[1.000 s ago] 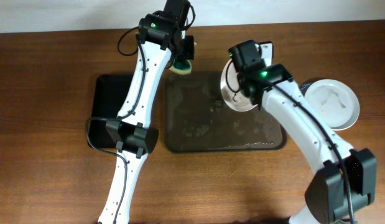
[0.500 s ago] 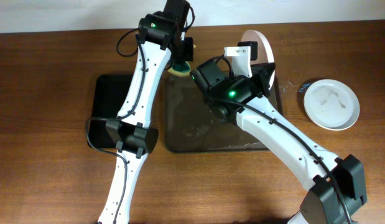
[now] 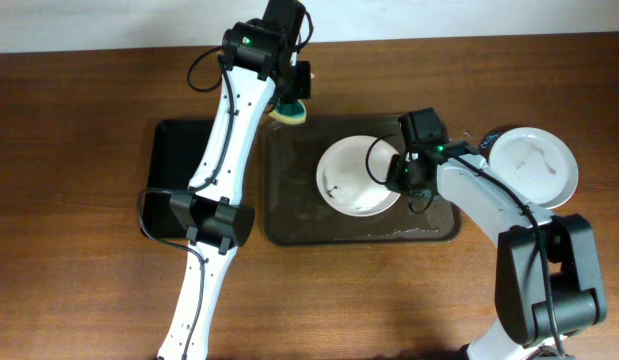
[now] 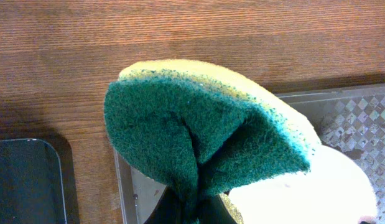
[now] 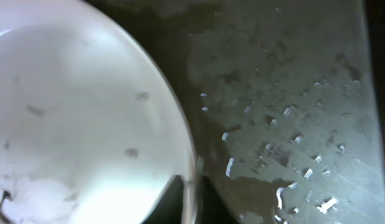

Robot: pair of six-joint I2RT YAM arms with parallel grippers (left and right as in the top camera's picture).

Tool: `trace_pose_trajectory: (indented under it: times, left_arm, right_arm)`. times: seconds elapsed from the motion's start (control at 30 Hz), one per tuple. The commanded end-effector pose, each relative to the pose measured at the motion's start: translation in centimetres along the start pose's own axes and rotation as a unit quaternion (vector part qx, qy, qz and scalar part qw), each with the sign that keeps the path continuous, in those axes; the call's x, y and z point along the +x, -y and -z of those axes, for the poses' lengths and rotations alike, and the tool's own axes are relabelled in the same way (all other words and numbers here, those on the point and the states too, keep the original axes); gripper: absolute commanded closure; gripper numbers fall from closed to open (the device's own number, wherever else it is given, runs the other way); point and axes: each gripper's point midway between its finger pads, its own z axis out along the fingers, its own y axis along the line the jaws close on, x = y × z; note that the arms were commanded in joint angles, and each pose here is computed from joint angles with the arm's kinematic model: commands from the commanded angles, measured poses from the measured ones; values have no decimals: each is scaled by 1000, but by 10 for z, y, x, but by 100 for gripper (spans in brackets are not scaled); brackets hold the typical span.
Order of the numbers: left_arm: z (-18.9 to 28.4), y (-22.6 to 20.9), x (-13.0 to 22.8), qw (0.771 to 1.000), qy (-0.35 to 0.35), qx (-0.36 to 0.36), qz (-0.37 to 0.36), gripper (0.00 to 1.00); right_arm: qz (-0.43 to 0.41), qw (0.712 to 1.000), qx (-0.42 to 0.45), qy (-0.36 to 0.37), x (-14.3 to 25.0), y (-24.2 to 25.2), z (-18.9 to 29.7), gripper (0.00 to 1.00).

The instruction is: Clean dirty plates on tray and stack at the side

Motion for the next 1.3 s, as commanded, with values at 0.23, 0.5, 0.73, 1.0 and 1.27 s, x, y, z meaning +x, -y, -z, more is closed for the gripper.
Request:
trace_pose_trajectory:
  times: [0.23, 0.5, 0.73, 1.0, 1.27]
  left_arm:
    - [16, 2, -8, 1000, 20, 11, -6, 100]
    - [14, 9, -2, 1000, 8, 23, -9, 100]
    - [-29, 41, 24, 998, -37, 25, -50, 100]
    - [-132, 85, 102, 974, -122, 57, -180, 100]
    - [-155, 92, 154, 935, -194, 202, -219, 100]
  right_arm:
    - [231, 967, -100, 32, -65, -44, -19, 71]
    - [146, 983, -100, -43, -46, -9, -42, 96]
    - [33, 991, -74, -107, -4, 2, -56, 96]
    - [34, 991, -74, -102, -5, 3, -58, 96]
    - [34, 991, -74, -102, -5, 3, -58, 96]
